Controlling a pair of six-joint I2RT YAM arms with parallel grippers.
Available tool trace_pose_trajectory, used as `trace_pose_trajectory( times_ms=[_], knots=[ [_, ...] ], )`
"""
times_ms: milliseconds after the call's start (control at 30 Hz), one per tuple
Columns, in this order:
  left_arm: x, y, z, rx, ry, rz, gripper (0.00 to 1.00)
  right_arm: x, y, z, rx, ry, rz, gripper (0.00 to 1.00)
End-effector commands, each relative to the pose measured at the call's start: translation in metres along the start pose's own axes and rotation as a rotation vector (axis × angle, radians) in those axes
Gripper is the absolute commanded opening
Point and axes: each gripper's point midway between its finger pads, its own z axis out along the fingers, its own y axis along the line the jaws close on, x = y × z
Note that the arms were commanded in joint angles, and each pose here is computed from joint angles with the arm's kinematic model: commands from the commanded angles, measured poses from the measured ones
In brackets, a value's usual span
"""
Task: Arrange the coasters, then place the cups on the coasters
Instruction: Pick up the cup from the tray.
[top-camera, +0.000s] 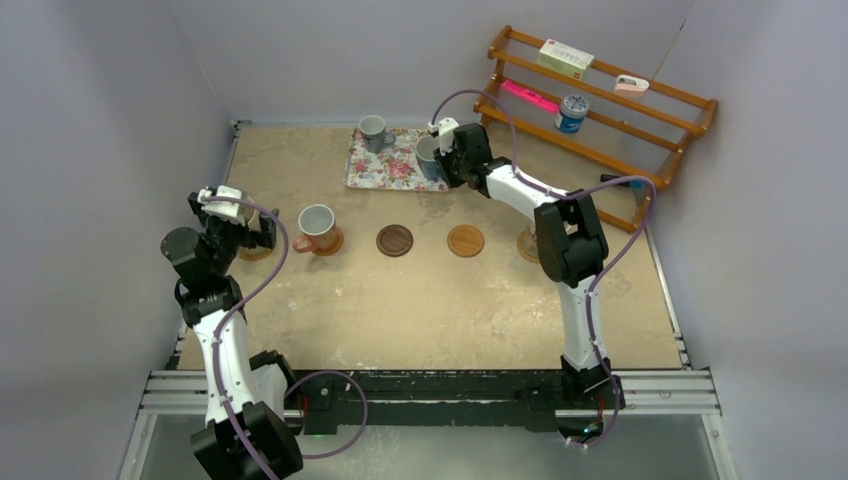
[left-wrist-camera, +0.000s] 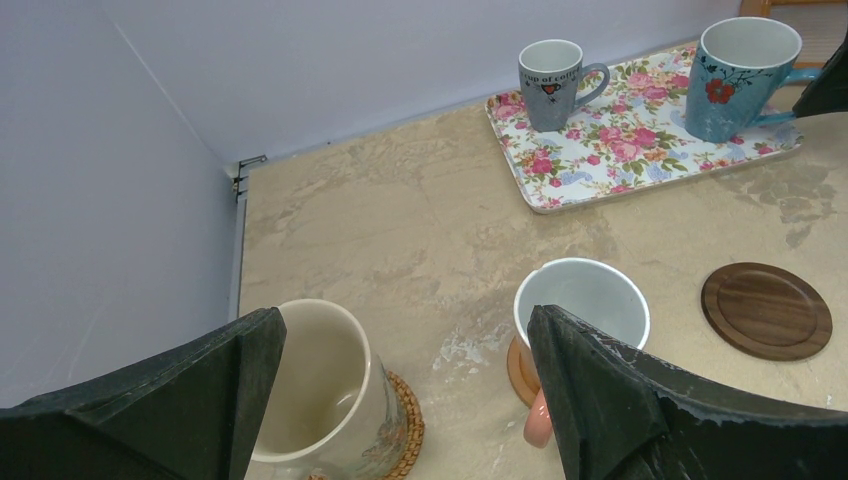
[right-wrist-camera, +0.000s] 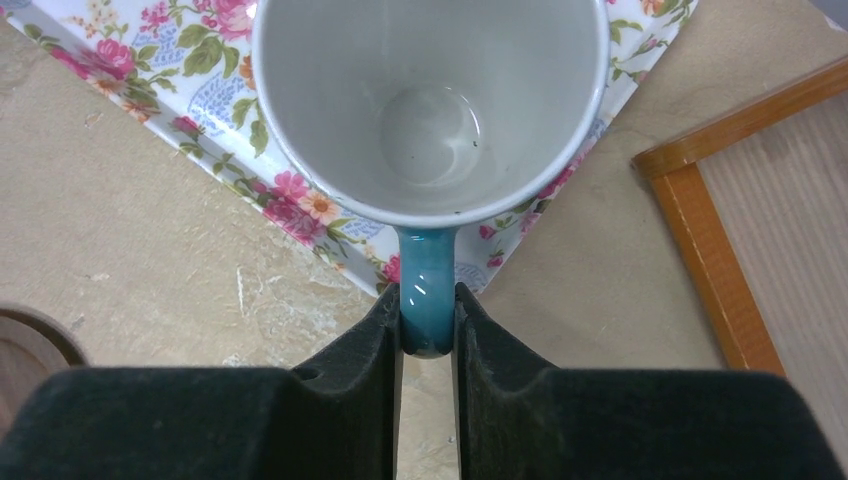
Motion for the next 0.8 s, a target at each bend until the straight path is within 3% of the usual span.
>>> trace_pose_trajectory(
  times_ms=[0,467,767],
  knots=[
    [-0.008,-0.001,0.000,0.007,-0.035,0.013,1.00,-0.029,0.003,-0.017,-0.013,-0.076,-0.014,0.18],
    [-0.007,-0.001,0.000,0.009,-0.034,0.010,1.00,-0.050,0.002,-0.034,-0.008,-0.139,-0.029,0.04],
    [-0.007,-0.001,0.000,0.010,-0.033,0.009,1.00,-0.073,-0.004,-0.057,-0.007,-0.204,-0.023,0.00]
  ],
)
